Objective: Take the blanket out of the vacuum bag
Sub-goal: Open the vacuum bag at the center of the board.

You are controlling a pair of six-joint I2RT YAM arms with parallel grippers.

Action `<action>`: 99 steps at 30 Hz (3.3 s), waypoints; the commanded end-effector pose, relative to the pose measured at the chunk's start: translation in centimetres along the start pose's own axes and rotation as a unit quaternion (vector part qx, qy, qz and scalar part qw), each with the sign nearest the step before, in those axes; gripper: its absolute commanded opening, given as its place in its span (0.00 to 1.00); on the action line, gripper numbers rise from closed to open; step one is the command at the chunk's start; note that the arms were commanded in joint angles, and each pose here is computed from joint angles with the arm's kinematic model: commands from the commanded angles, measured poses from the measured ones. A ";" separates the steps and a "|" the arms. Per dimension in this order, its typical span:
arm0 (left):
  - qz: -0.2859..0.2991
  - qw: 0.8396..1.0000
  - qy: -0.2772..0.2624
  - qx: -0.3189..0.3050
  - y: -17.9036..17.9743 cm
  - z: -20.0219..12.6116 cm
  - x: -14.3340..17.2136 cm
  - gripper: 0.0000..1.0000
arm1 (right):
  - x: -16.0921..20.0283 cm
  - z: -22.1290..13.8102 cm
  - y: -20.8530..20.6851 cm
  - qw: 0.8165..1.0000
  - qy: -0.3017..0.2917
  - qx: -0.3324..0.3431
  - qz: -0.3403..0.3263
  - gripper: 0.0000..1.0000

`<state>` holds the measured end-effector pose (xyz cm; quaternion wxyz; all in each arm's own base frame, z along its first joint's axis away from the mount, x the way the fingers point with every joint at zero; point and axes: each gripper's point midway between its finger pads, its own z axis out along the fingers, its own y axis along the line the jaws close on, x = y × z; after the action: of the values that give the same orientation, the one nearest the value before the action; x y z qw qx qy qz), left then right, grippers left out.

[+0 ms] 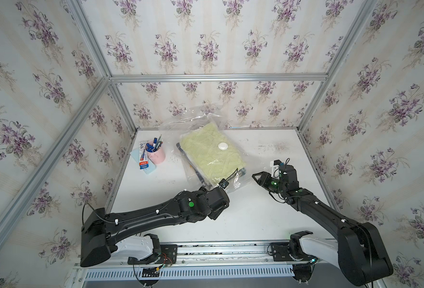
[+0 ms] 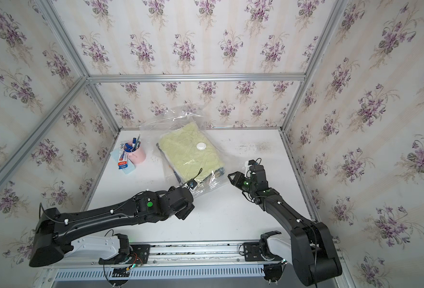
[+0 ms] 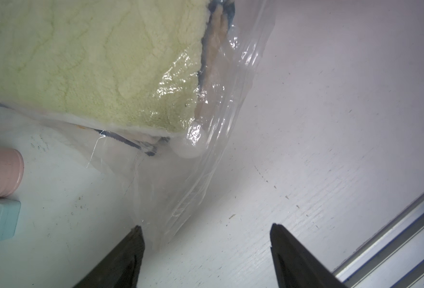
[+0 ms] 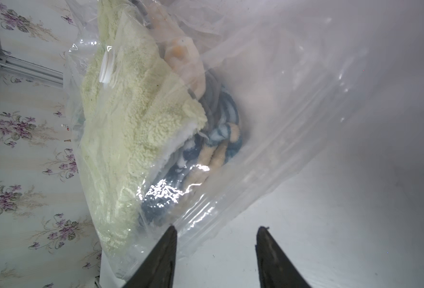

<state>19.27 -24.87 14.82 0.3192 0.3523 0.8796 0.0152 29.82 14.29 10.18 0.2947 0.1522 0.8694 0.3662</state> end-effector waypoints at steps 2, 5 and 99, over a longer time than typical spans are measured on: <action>0.043 0.999 0.009 -0.026 0.0 1.0 0.3 0.82 | -0.2 -0.1 0.5 0.998 -0.022 -0.033 0.055 0.52; 0.056 0.998 0.010 -0.029 -0.7 2.4 0.3 0.83 | 0.6 -0.1 -0.2 0.996 -0.023 -0.042 0.077 0.52; -0.108 0.986 -0.100 -0.078 3.2 1.0 -8.1 0.21 | 5.4 6.7 12.0 0.960 0.062 -0.239 0.132 0.47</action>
<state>26.01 -27.50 19.07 0.4258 0.2385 0.8725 0.0230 30.02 28.04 11.89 0.2104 0.1799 0.7566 0.5924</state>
